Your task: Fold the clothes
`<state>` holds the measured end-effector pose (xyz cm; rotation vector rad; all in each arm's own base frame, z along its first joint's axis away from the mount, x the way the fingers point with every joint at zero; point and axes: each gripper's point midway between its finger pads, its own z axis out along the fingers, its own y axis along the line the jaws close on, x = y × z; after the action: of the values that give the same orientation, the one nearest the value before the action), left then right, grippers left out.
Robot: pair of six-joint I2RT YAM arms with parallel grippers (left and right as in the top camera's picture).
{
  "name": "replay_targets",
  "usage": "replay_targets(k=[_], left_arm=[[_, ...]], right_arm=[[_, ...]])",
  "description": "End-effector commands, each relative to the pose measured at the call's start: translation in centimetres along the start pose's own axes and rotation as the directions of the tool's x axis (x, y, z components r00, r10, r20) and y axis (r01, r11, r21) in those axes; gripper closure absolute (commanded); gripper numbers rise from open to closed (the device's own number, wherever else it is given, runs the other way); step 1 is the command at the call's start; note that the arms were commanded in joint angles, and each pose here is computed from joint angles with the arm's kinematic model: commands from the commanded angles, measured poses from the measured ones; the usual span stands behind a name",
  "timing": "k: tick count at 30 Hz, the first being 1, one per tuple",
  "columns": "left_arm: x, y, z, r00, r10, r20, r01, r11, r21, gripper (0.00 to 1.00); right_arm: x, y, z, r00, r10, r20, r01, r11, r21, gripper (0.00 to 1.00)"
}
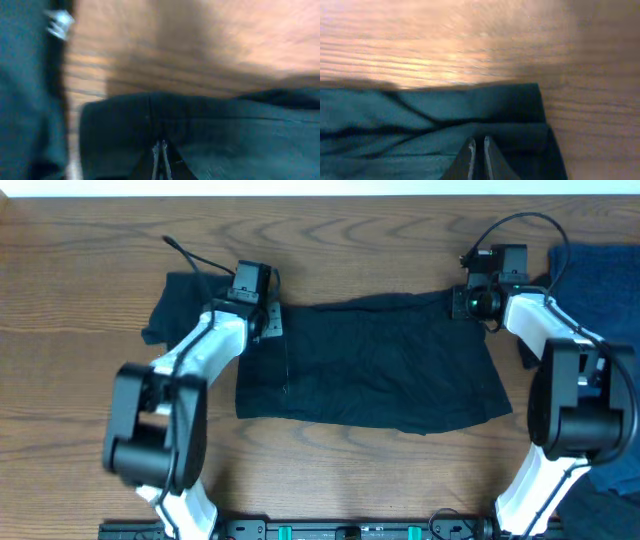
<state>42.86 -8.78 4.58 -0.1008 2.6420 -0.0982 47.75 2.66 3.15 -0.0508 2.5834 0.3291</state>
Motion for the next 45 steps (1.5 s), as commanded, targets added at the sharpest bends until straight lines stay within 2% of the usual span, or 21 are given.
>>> replay_targets(k=[1, 5, 9, 15, 21, 27, 30, 36, 45], left_arm=[[-3.4, 0.1, -5.9, 0.991, -0.005, 0.133, 0.003, 1.0, 0.015, 0.94], [-2.2, 0.7, -9.9, 0.992, -0.062, 0.114, 0.061, 0.998, 0.015, 0.94], [0.5, 1.4, -11.1, 0.998, -0.067, 0.019, 0.067, 0.998, -0.01, 0.94], [4.1, 2.4, -10.2, 0.991, -0.061, -0.122, 0.054, 0.997, -0.061, 0.94], [6.2, 3.0, -9.4, 0.98, -0.061, -0.187, 0.046, 0.995, -0.084, 0.94], [6.9, 4.1, -9.0, 0.975, -0.087, -0.206, 0.066, 0.992, -0.103, 0.94], [7.0, 4.6, -9.0, 0.973, -0.101, -0.209, 0.079, 0.991, -0.112, 0.94], [7.0, 4.8, -9.0, 0.972, -0.105, -0.209, 0.083, 0.99, -0.114, 0.94], [7.1, 4.8, -8.9, 0.972, -0.105, -0.212, 0.082, 0.99, -0.115, 0.94]], right_arm=[[-5.0, 4.5, -6.7, 0.985, -0.072, 0.159, 0.088, 0.992, -0.093, 0.93], [-4.3, 8.5, -10.7, 0.987, -0.064, 0.146, 0.087, 0.984, -0.156, 0.99], [-1.8, 13.0, -11.3, 0.995, -0.079, 0.064, 0.091, 0.973, -0.212, 0.99], [3.1, 18.2, -8.1, 0.98, -0.178, -0.091, 0.148, 0.953, -0.265, 0.99], [7.0, 19.3, -3.9, 0.958, -0.174, -0.23, 0.121, 0.966, -0.227, 0.99], [9.5, 18.8, -0.1, 0.935, -0.171, -0.311, 0.107, 0.971, -0.213, 0.99], [9.8, 18.6, 1.7, 0.936, -0.171, -0.308, 0.108, 0.971, -0.213, 0.99], [8.3, 19.1, 4.0, 0.958, -0.183, -0.22, 0.131, 0.963, -0.235, 0.99], [3.7, 21.4, 0.6, 0.98, -0.166, -0.11, 0.129, 0.949, -0.288, 0.99]])
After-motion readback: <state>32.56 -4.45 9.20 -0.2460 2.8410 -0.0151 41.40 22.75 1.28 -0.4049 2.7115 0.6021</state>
